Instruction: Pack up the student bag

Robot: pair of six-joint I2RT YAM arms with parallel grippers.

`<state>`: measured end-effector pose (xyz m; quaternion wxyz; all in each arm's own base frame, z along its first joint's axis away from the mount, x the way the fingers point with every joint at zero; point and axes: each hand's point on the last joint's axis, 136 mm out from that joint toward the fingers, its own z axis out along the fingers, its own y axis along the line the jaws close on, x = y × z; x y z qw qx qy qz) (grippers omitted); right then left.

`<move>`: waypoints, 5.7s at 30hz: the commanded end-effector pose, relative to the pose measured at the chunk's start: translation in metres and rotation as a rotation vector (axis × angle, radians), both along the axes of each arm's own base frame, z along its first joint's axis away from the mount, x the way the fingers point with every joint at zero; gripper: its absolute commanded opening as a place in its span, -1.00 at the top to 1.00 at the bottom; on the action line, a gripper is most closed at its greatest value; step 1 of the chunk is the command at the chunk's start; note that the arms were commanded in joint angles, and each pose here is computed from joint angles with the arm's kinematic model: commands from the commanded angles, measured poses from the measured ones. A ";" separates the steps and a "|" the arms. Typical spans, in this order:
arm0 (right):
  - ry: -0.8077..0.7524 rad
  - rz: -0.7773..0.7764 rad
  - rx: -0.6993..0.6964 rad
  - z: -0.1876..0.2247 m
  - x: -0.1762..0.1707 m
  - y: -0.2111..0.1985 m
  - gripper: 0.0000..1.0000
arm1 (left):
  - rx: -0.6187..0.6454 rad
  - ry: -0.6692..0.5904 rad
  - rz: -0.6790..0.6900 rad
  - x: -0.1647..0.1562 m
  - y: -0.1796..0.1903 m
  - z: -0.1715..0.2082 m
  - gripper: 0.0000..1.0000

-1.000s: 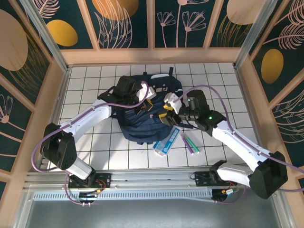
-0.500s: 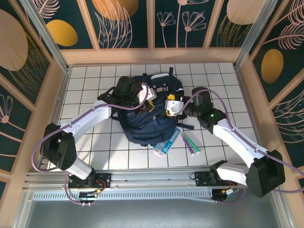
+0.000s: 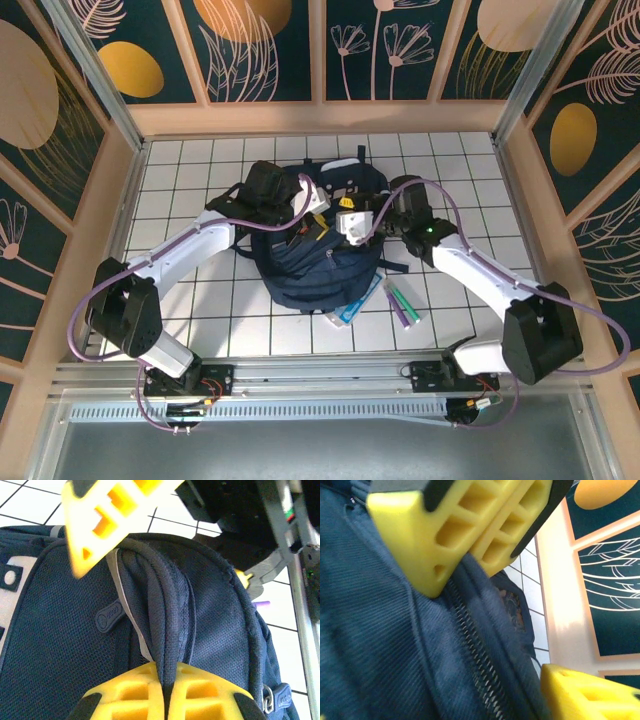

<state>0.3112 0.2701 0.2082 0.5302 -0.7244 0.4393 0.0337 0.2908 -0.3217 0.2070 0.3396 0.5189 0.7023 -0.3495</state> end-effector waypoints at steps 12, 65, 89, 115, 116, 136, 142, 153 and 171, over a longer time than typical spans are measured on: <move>0.128 -0.138 0.223 0.035 0.040 0.032 1.00 | -0.513 0.469 0.687 0.034 0.077 0.085 -0.17; 0.261 -0.133 0.131 -0.003 0.018 0.058 1.00 | -0.111 0.821 0.954 -0.016 0.055 -0.011 0.23; 0.288 -0.128 0.141 -0.003 0.016 0.064 1.00 | -0.136 0.874 0.878 -0.028 0.046 -0.022 0.37; 0.235 -0.071 0.183 0.015 0.002 0.028 1.00 | -0.023 0.553 1.024 -0.013 0.137 -0.043 1.00; 0.214 -0.043 0.198 0.020 -0.004 0.028 1.00 | -0.020 0.509 0.992 -0.016 0.139 -0.043 1.00; 0.127 -0.250 0.193 0.015 0.001 0.067 0.00 | -0.128 0.375 0.682 -0.030 0.105 0.013 1.00; 0.021 -0.354 0.007 0.018 0.003 0.082 0.20 | -0.134 0.410 0.677 -0.032 0.097 0.018 1.00; -0.026 -0.399 -0.172 0.011 0.018 0.071 1.00 | -0.231 0.338 0.811 -0.016 0.114 0.045 1.00; -0.148 0.074 -0.111 0.077 -0.010 0.020 1.00 | -0.077 0.194 1.004 0.030 0.191 -0.041 1.00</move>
